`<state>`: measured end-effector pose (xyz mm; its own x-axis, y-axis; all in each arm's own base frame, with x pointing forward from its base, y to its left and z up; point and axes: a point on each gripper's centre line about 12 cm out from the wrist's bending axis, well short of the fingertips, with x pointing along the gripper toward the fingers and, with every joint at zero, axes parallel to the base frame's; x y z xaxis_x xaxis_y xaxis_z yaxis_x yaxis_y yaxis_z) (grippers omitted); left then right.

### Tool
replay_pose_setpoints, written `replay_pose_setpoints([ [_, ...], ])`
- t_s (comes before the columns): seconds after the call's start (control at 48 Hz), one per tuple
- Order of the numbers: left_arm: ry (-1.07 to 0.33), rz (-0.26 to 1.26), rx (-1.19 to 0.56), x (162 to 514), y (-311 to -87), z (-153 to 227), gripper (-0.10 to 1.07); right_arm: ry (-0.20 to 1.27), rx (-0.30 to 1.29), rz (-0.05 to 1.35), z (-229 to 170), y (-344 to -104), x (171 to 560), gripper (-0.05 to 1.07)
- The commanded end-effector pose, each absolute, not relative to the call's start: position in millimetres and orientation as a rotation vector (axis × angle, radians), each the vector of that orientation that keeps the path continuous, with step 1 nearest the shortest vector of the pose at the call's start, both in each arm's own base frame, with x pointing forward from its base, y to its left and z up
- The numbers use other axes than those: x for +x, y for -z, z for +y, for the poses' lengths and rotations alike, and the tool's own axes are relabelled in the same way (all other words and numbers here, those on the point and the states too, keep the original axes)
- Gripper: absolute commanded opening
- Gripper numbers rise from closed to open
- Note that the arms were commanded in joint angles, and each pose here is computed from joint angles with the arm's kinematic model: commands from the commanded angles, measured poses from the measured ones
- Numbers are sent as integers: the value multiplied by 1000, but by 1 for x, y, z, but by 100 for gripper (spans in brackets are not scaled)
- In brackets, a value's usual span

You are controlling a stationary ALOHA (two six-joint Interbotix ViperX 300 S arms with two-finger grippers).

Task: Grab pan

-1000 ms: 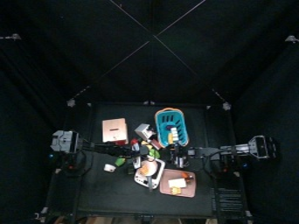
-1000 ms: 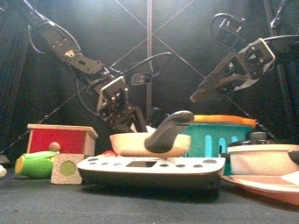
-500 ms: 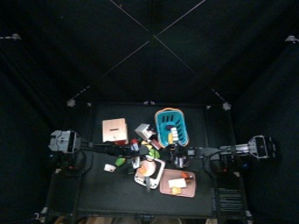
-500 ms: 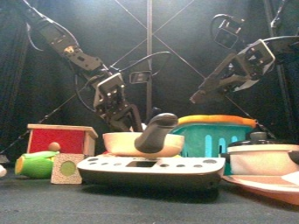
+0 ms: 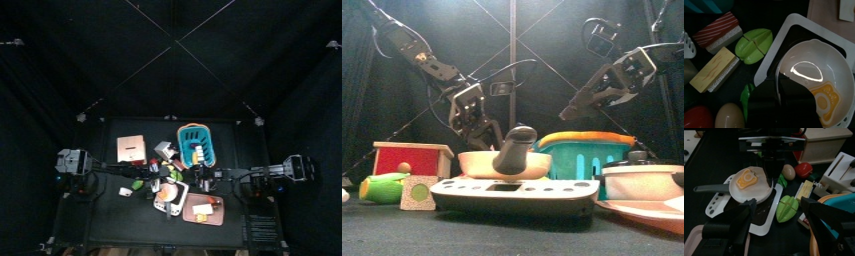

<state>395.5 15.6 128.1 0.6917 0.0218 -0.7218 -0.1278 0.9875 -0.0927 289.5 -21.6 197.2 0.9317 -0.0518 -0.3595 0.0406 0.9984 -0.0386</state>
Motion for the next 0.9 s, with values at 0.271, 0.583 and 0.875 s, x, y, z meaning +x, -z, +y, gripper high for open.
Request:
replay_pose_setpoints([
  [0.271, -109, 756, -205, 394, -143, 17, 29, 53, -29, 337, -23, -206, 292, 100],
  [0.583, -110, 731, -200, 390, -146, 18, 29, 55, -28, 340, -24, -205, 292, 100],
  [0.875, -117, 693, -197, 388, -148, 19, 29, 54, -29, 349, -24, -202, 294, 100],
])
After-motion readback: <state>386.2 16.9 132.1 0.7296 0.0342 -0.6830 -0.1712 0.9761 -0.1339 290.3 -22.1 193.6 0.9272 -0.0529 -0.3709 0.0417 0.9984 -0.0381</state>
